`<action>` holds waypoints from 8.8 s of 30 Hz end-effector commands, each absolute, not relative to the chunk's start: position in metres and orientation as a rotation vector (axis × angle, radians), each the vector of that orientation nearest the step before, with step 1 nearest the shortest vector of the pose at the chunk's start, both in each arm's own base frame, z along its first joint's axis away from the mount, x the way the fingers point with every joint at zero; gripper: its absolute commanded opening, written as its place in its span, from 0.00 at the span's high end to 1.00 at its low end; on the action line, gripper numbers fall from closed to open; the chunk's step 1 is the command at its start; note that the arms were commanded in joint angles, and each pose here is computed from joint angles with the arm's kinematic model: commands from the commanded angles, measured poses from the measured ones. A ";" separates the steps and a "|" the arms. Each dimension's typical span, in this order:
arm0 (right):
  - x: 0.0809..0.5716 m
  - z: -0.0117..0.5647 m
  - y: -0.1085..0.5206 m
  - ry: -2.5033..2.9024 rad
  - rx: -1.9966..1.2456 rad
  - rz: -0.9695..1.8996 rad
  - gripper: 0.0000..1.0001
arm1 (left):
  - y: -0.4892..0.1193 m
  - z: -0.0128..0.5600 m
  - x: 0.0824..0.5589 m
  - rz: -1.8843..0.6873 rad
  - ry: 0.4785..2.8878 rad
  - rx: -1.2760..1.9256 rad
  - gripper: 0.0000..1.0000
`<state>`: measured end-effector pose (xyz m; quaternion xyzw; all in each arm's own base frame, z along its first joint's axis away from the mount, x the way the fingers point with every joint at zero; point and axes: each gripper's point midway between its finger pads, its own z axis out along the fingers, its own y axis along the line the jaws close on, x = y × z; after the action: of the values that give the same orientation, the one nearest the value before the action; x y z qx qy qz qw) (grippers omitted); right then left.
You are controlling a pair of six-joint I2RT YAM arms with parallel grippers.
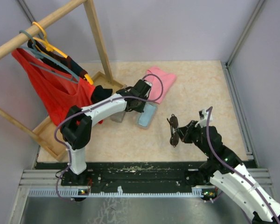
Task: Organize the sunglasses
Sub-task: Adjust the sunglasses case at the center of the board, then place the sunglasses in the sunglasses case.
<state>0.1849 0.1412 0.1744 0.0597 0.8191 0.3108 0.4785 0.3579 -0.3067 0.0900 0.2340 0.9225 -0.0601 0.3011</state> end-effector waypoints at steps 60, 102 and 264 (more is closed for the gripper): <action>0.325 0.149 0.269 1.979 0.318 0.998 1.00 | -0.266 0.153 0.324 -0.545 2.138 0.095 0.27; 0.337 0.071 0.304 2.118 0.335 0.963 1.00 | -0.270 0.130 0.321 -0.531 2.221 0.121 0.30; 0.331 0.025 0.295 2.426 -0.132 0.443 0.73 | -0.287 0.093 0.309 -0.604 2.297 0.270 0.62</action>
<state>0.3321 0.2874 0.0258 -0.0436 0.9271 0.1696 0.3313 0.3106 -0.2756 0.0832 0.0900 0.9061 -0.2069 0.3580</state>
